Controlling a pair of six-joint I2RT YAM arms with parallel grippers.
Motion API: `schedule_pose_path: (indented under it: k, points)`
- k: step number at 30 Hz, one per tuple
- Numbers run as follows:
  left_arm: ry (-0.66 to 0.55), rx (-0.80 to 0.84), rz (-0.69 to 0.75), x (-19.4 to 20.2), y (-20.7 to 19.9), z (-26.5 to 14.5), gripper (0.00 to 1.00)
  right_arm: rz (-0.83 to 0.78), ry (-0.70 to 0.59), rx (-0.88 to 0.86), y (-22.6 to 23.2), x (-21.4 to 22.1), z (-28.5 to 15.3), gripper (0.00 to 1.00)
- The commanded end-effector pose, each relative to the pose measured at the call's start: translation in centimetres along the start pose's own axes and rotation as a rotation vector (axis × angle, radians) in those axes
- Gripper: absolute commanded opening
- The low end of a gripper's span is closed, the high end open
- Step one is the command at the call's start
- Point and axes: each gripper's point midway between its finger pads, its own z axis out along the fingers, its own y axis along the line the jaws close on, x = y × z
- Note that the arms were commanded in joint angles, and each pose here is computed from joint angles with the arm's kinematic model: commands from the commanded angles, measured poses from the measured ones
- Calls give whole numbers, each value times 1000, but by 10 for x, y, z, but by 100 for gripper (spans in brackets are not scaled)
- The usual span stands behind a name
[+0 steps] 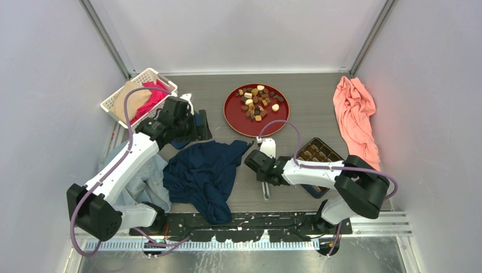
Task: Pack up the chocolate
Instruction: Pick up the clamp at the center of the board.
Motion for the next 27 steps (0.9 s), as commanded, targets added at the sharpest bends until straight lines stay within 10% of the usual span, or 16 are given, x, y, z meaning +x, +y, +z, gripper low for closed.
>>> schedule_pose_path:
  k: [1, 11, 27]
  points:
    - [-56, 7, 3, -12, -2, -8, 82, -44, 17, 34, -11, -7, -23, 5]
    - [-58, -12, 8, -14, 1, -10, 82, -116, 202, -42, -13, -71, -97, 1]
    - [-91, -23, 22, -17, 4, -16, 82, -57, 155, -55, -16, -160, -65, 35]
